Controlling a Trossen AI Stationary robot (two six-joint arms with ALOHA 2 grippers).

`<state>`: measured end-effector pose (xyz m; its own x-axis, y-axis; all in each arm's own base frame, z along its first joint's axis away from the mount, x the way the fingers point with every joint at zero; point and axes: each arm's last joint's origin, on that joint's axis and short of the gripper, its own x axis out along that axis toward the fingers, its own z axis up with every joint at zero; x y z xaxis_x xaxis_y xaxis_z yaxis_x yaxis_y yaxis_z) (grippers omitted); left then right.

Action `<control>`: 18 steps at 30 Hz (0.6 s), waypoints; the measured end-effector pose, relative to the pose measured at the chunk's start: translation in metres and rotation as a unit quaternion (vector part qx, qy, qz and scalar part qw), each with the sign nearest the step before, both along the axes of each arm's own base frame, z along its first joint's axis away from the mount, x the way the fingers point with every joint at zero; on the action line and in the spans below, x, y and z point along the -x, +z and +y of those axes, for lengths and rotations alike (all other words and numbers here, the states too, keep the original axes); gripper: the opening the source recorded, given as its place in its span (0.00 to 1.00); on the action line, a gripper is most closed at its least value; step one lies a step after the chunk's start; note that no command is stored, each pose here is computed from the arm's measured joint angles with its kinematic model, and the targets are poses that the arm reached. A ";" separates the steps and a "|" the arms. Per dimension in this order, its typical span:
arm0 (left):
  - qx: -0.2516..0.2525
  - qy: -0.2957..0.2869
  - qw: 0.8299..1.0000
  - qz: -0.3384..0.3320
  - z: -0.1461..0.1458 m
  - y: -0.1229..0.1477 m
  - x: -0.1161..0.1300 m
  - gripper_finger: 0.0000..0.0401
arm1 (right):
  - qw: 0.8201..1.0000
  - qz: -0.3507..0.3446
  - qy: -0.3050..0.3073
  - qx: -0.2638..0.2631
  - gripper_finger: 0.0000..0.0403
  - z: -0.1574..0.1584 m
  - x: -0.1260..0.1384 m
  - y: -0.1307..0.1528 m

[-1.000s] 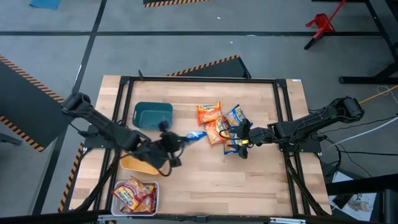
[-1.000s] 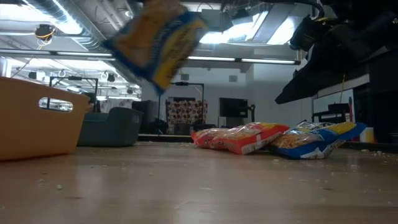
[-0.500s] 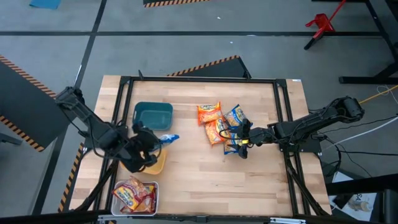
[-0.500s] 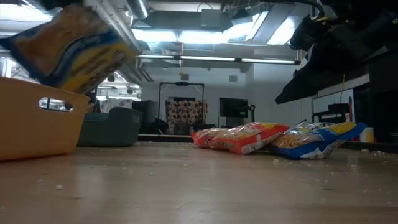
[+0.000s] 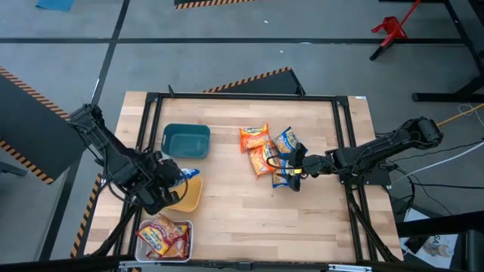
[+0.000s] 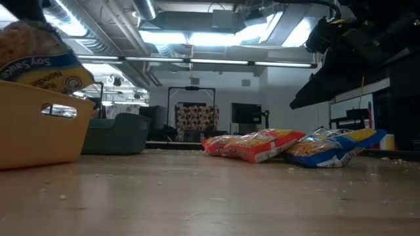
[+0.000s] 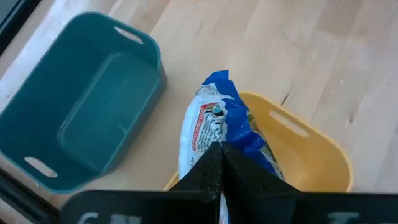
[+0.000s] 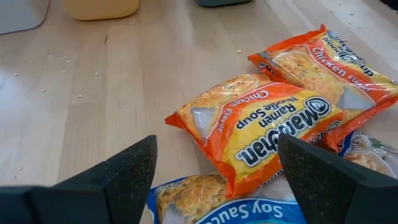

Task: Sort Maruchan noodles
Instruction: Put the bottom left blue noodle pack into the yellow bin

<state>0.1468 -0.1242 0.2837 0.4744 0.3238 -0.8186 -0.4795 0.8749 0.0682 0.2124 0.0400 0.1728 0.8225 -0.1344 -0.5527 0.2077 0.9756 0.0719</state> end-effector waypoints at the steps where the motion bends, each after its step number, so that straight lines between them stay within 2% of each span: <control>1: -0.003 -0.001 1.000 0.005 -0.001 -0.004 0.001 0.00 | 1.000 0.000 0.000 0.000 0.79 0.000 0.000 0.000; 10: -0.015 -0.004 0.998 0.068 -0.009 -0.046 0.001 0.00 | 1.000 0.001 0.000 0.000 0.79 0.000 0.000 0.000; 14: -0.008 -0.006 0.998 0.060 -0.013 -0.053 -0.002 0.00 | 1.000 0.001 0.000 0.000 0.79 0.000 0.000 0.000; 18: 0.023 -0.038 0.997 0.063 -0.018 -0.055 -0.006 0.03 | 1.000 0.001 0.002 -0.001 0.79 0.000 0.000 0.000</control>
<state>0.1528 -0.1427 0.2286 0.3879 0.2525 -0.8864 -0.4022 0.9117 0.0836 0.2123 0.0401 0.1726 0.8215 -0.1295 -0.5553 0.2036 0.9763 0.0736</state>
